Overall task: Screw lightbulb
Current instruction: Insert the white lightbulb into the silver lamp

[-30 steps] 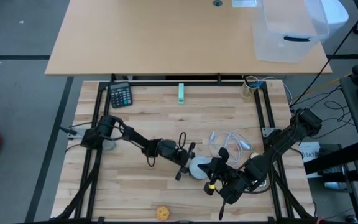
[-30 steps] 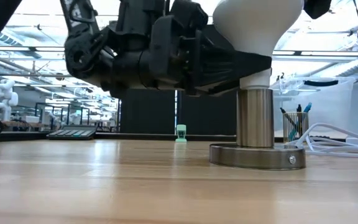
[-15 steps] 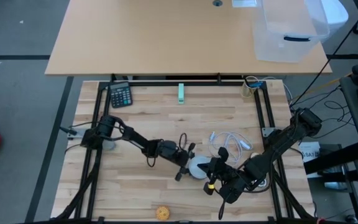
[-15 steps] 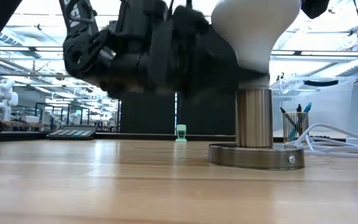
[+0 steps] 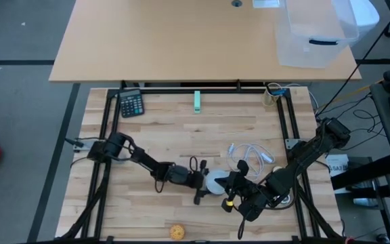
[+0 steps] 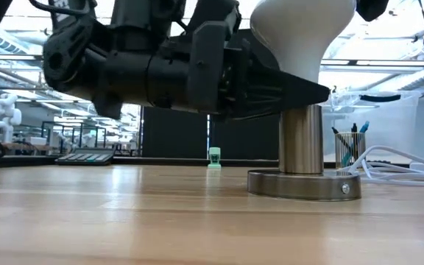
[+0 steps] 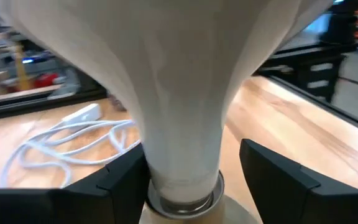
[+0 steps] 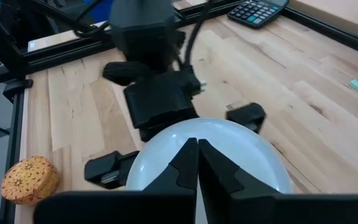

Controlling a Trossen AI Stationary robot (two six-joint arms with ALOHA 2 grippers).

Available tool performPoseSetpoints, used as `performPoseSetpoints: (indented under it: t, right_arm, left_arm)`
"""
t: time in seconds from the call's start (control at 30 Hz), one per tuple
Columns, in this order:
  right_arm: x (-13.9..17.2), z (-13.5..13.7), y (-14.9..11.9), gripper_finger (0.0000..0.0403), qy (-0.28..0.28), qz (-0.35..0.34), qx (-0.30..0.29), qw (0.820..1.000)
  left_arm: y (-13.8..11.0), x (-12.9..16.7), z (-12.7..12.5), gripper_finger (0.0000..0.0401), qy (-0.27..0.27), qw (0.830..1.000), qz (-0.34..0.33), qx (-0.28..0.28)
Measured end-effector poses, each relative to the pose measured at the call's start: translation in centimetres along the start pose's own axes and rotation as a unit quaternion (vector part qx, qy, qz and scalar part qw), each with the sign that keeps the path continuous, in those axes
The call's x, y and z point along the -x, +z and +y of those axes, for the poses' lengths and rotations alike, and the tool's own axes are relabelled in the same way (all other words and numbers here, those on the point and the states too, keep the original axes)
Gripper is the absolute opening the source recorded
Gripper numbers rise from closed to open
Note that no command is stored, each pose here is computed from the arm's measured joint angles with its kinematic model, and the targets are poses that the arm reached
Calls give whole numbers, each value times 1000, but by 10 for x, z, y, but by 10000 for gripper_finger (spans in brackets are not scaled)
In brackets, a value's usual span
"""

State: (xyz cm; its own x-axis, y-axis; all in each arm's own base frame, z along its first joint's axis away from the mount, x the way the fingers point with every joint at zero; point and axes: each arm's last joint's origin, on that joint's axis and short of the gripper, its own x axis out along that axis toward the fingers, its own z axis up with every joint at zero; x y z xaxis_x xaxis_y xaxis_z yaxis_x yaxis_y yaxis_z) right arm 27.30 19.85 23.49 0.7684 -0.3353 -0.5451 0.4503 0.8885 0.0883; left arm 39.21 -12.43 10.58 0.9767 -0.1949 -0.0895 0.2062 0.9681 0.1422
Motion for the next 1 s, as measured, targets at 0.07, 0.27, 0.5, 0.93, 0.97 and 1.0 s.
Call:
performPoseSetpoints:
  t: [0.07, 0.27, 0.5, 0.93, 0.97, 1.0]
  right_arm:
    - [0, 0, 0, 0, 0, 0, 0, 1000]
    - [-2, -1, 1, 0, -3, 0, 3, 1000]
    - [-3, -2, 2, 0, -5, 0, 6, 1000]
    - [-4, -3, 3, 0, -7, 1, 5, 1000]
    - [-4, -3, 3, 0, -7, 1, 5, 1000]
    - [-4, -3, 3, 0, -7, 1, 6, 1000]
  left_arm:
    - [2, 1, -6, 249, 35, 999, -2, 9]
    - [9, 5, -23, 249, 97, 995, -20, 24]
    - [19, 3, -35, 250, 142, 987, -32, 62]
    - [28, -12, -34, 250, 172, 980, -6, 104]
    - [28, -12, -34, 250, 174, 979, -6, 104]
    - [28, -12, -34, 250, 174, 979, -6, 103]
